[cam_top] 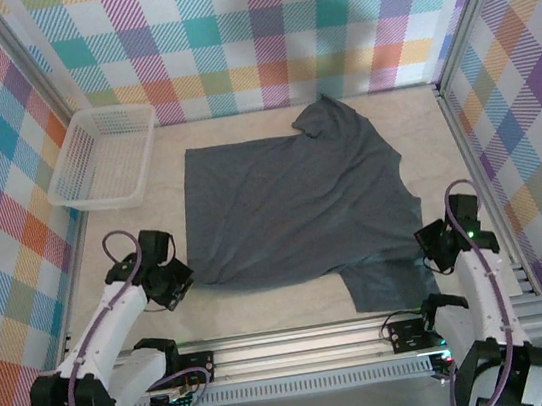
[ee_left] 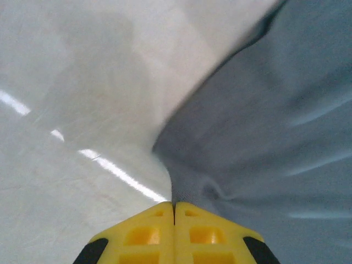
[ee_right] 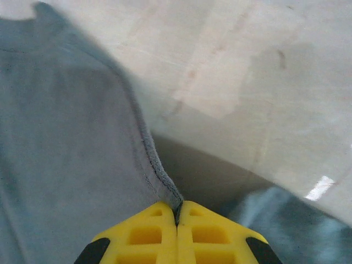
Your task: Fold the inside-out t-shirt
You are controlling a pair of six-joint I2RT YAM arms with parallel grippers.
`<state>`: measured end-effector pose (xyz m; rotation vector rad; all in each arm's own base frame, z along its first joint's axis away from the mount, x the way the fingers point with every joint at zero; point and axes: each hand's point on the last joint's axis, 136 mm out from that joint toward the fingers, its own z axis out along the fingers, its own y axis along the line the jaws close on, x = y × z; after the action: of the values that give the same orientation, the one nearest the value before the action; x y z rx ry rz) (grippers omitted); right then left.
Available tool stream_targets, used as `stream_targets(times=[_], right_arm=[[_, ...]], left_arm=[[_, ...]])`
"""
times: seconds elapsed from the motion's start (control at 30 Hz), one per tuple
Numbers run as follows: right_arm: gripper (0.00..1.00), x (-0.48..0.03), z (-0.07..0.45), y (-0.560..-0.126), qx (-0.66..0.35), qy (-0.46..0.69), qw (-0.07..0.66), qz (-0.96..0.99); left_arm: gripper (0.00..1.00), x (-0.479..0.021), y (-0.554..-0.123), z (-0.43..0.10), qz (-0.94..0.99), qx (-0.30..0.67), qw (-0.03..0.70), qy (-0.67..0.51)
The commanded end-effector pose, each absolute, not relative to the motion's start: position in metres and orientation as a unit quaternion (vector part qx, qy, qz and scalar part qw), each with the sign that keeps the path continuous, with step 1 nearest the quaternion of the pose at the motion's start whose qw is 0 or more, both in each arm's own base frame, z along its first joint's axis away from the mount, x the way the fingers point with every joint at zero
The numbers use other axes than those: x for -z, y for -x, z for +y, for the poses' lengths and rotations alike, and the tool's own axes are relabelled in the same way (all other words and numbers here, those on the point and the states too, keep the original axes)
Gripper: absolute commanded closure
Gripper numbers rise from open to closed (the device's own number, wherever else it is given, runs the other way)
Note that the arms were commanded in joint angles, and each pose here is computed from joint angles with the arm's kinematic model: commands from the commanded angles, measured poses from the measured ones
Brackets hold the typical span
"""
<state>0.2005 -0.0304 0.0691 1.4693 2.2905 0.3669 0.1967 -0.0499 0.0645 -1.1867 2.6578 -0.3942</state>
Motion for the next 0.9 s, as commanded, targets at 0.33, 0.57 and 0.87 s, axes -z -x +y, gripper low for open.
stream_targets(times=[0.33,0.57,0.87], right_arm=[[1.00,-0.101,-0.038,-0.300,-0.172,-0.480,0.216,0.833],[1.00,-0.114,-0.040,-0.317,-0.176,-0.474,0.232,0.831],[0.98,-0.080,-0.043,-0.334,-0.164,-0.458,0.202,0.850]], left_arm=[[1.00,-0.078,-0.293,-0.031,0.906,0.131,0.138,0.377],[1.00,-0.091,-0.324,-0.041,0.909,0.165,0.160,0.347],[1.00,-0.052,-0.346,-0.035,0.927,0.129,0.138,0.324]])
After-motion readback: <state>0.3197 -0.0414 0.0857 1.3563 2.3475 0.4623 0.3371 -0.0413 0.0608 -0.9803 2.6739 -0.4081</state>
